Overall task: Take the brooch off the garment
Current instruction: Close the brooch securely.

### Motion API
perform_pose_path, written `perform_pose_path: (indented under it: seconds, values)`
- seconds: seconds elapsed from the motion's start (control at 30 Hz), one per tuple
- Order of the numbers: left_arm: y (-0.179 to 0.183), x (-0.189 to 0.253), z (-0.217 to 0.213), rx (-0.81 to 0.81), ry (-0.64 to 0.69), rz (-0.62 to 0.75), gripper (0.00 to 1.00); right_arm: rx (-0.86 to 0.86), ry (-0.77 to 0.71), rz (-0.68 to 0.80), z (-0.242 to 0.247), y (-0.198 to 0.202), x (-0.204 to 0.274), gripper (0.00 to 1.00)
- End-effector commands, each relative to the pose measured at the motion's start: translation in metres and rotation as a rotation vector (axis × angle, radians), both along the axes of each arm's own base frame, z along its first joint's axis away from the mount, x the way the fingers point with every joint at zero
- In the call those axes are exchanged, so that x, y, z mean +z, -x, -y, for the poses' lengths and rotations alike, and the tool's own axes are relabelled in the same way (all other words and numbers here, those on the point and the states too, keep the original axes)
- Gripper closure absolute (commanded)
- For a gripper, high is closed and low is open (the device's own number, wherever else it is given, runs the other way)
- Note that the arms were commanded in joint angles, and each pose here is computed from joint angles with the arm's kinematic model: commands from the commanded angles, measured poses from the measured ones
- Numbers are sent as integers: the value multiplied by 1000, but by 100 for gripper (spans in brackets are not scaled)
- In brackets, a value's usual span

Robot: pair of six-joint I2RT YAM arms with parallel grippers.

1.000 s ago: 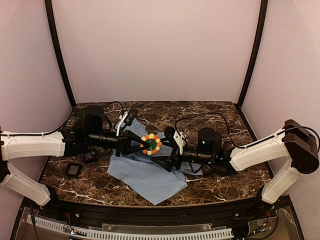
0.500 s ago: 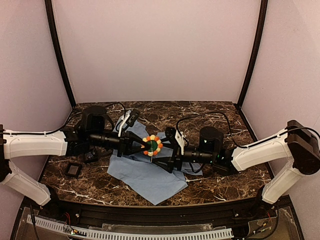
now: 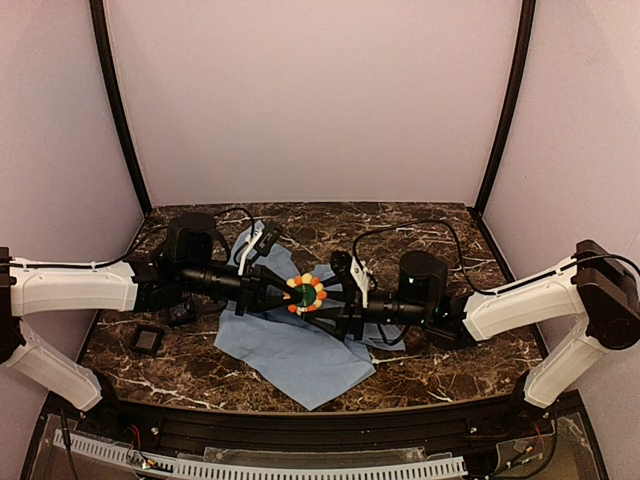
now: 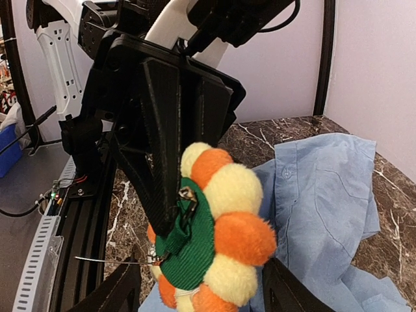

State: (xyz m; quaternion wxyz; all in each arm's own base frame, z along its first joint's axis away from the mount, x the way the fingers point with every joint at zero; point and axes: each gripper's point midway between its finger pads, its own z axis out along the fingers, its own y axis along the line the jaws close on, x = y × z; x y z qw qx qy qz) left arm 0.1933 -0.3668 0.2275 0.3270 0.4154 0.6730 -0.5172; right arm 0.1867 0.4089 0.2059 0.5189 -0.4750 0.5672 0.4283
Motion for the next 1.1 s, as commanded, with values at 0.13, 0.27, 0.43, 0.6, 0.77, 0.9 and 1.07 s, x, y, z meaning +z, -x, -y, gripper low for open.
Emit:
perform_pose_path:
  seconds: [0.13,0.27,0.43,0.6,0.77,0.9,1.07]
  values:
    - [5,10,6,-46,17,19,99,1,-68,-14,-6,-1,26,38]
    - [6,10,6,-49,18,21,99,-1,-72,-27,-7,-3,26,43]
    - [7,11,6,-56,19,21,99,1,-77,-42,-6,-4,25,48]
    - [9,10,7,-62,19,21,99,4,-81,-52,-6,-5,26,52]
    - [11,10,7,-75,19,22,99,19,-76,-74,-8,-5,25,55]
    - [13,8,8,-87,13,27,99,56,-68,-93,-9,-3,23,56]
    - [17,9,9,-105,14,32,99,92,-72,-130,-7,-2,22,59]
